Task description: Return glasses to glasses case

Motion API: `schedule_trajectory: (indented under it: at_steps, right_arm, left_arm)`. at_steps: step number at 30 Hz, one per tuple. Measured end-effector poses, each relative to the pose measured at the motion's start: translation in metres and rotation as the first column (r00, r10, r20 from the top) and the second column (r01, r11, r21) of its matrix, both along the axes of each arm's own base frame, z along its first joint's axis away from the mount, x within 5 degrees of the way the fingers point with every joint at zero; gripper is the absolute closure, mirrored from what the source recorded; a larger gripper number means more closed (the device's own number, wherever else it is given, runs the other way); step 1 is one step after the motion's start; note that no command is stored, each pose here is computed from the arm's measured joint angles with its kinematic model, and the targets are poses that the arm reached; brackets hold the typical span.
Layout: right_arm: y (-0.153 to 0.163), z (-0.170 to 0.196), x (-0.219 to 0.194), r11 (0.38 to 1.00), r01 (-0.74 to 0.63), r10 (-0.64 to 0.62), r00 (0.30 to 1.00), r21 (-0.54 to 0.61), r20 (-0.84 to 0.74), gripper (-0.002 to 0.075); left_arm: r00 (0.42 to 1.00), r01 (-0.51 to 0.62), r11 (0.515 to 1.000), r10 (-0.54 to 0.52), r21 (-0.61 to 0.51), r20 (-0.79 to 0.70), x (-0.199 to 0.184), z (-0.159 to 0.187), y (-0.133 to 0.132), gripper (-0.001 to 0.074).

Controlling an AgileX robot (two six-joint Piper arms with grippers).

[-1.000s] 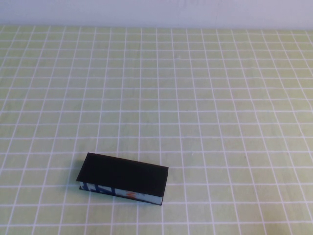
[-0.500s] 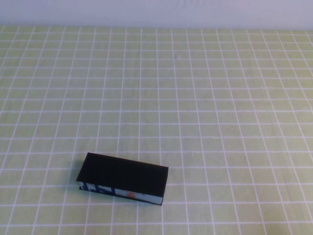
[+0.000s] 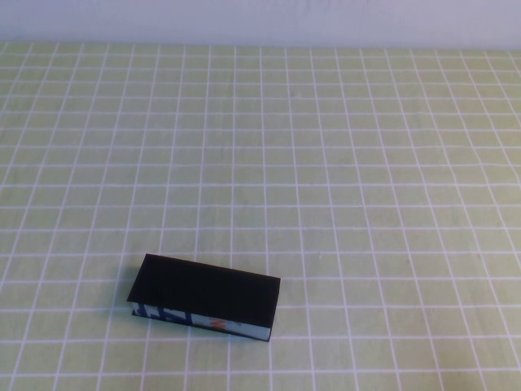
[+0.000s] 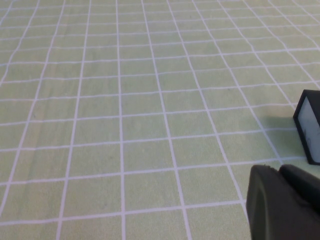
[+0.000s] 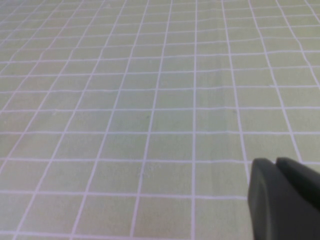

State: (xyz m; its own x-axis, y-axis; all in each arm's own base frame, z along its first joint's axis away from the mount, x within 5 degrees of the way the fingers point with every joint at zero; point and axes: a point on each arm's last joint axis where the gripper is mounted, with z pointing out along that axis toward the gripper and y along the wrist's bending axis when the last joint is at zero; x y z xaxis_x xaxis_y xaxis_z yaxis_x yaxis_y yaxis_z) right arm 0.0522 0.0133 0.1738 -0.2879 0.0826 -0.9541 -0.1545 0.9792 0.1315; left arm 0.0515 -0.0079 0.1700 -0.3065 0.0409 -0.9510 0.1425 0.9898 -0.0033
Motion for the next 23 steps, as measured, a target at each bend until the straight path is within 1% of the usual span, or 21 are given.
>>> schedule_trajectory:
  at_steps: [23]
  right_arm:
    - [0.0000, 0.0000, 0.0000, 1.000, 0.000, 0.000, 1.000, 0.000, 0.000, 0.0737]
  left_arm:
    - [1.000, 0.000, 1.000, 0.000, 0.000, 0.000, 0.0000, 0.0000, 0.0000, 0.0738]
